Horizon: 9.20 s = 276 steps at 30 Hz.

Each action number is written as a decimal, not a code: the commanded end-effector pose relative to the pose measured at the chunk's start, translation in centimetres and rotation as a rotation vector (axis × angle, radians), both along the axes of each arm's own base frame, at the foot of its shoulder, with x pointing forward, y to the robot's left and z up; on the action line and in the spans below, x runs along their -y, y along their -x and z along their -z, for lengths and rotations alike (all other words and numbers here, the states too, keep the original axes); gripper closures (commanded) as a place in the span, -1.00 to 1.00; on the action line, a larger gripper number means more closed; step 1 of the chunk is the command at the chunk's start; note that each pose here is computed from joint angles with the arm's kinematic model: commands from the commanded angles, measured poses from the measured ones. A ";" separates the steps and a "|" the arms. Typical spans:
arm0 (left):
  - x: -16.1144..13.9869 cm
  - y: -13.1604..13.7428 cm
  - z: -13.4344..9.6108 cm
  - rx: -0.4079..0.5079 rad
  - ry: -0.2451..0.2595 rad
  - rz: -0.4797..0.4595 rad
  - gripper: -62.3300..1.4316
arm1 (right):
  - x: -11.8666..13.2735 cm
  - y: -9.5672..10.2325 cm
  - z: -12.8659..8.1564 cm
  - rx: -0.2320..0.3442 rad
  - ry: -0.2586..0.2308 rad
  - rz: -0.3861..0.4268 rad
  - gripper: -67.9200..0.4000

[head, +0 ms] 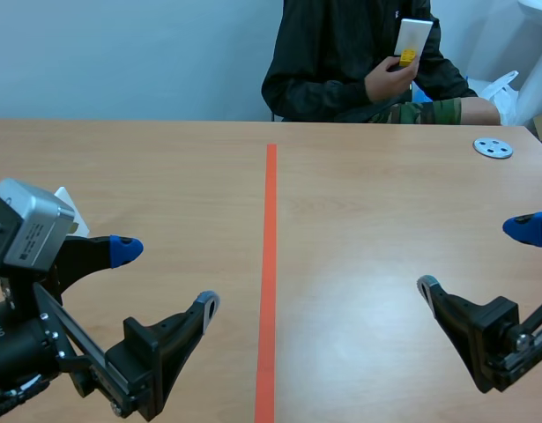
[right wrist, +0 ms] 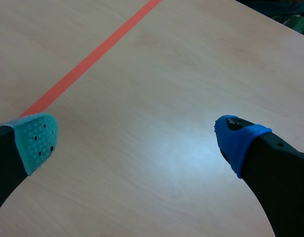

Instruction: Sort the leaf by its shape. The table is split by an orange tape line. A compound leaf with several leaflets goes to the left side, a simple leaf with one blade goes to the right side. Return to the home posture when a red brick is placed on the table.

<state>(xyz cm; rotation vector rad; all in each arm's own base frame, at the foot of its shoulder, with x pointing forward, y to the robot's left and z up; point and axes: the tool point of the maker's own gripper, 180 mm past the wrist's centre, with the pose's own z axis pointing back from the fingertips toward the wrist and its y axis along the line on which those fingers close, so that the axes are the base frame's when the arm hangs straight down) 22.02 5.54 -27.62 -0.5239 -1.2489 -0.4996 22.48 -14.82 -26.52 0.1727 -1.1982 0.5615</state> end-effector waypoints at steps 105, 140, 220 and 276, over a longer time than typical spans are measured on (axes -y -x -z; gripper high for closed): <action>-0.1 -0.7 -1.2 0.040 0.012 -0.001 -1.00 | -10.1 -4.4 8.5 -0.088 -0.052 -0.371 -1.00; -0.2 -0.7 -0.9 0.050 -0.022 0.002 -1.00 | -18.9 -3.8 10.9 -0.066 -0.069 -0.563 -0.16; -0.2 -0.8 -1.0 0.054 -0.021 0.002 -1.00 | 15.0 -17.6 7.8 0.030 -0.183 0.584 0.95; -0.2 -1.6 -1.6 0.080 -0.022 -0.002 -1.00 | 7.8 -12.9 -1.9 0.045 -0.165 0.251 -1.00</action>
